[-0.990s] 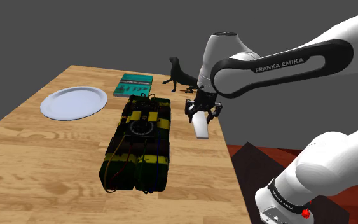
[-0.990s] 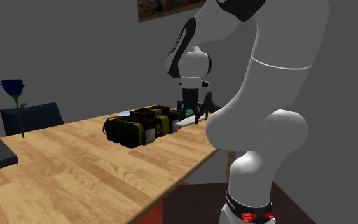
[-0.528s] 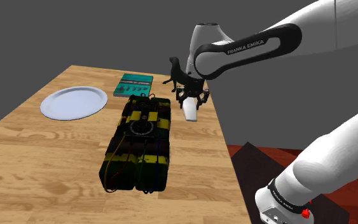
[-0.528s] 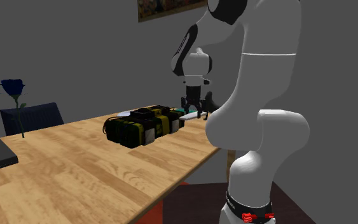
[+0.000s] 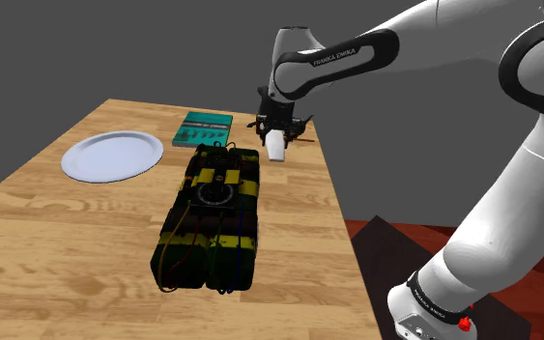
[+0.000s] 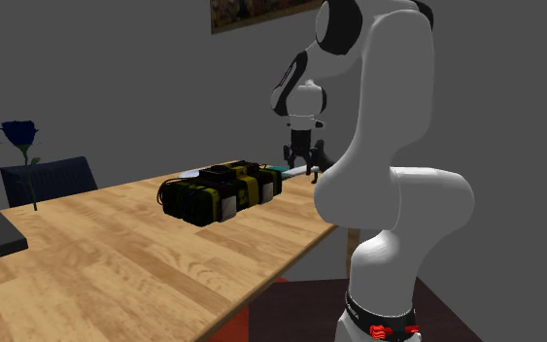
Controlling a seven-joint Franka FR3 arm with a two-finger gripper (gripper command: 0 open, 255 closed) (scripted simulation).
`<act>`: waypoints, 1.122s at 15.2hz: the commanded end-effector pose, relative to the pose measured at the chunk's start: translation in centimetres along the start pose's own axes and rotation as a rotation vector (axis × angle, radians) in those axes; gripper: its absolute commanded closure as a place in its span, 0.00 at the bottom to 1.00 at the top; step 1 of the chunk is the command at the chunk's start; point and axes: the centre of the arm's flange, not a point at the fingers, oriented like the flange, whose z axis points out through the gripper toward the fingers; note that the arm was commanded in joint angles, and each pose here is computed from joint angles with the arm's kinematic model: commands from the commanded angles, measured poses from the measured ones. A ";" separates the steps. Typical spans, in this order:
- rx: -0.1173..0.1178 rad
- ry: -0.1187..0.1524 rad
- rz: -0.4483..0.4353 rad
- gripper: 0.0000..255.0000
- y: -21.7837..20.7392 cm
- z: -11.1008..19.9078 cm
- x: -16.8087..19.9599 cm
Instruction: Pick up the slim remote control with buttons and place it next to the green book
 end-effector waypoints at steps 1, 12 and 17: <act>0.000 0.001 0.000 1.00 -0.9 -0.1 2.6; 0.000 0.001 0.000 1.00 -1.4 5.2 3.9; 0.000 0.001 0.000 1.00 -1.4 7.8 3.9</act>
